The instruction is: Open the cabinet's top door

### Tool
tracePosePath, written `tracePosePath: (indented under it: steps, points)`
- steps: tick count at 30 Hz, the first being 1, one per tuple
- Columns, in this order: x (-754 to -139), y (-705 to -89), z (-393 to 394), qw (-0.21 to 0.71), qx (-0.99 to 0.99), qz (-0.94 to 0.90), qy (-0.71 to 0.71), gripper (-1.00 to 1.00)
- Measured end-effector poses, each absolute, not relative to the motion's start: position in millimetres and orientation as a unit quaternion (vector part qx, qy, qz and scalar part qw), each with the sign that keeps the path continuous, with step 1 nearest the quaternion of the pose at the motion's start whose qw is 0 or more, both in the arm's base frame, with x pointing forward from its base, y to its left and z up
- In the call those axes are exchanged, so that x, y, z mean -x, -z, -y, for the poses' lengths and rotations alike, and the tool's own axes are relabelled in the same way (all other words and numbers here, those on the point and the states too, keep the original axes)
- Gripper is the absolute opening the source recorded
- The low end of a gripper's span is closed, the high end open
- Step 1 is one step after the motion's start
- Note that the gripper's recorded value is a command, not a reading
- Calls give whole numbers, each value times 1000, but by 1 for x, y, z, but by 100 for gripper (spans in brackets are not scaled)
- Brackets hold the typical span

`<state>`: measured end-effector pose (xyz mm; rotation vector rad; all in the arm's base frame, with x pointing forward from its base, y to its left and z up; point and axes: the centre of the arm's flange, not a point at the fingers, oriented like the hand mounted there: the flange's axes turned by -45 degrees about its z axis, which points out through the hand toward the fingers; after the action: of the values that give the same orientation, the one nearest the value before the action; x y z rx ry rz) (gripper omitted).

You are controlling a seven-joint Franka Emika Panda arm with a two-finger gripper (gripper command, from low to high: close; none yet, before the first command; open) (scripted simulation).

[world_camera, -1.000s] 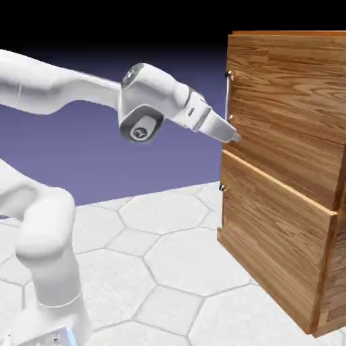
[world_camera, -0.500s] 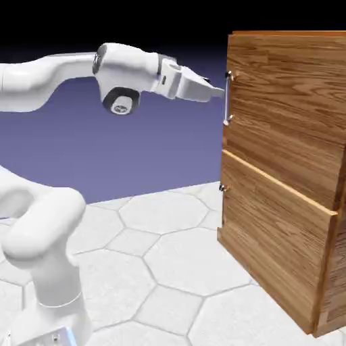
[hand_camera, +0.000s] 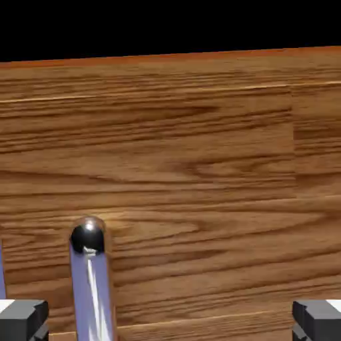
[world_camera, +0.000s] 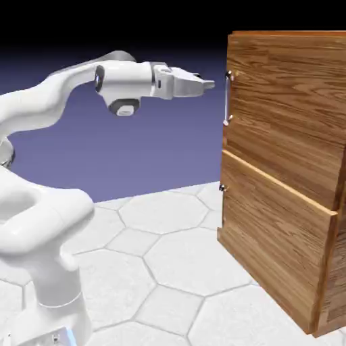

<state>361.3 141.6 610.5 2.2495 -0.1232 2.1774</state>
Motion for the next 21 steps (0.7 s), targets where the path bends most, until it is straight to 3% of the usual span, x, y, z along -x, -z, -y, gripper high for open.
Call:
tracePosePath:
  steps: [7,12,13,21]
  points:
    - [-403,-557,-166,14,-707,14,-707,0]
    - [-448,-558,-164,15,-707,14,-707,0]
    - [-453,-557,-164,14,-707,14,-707,-100]
    - [-397,-557,-142,-35,-706,-34,-706,-100]
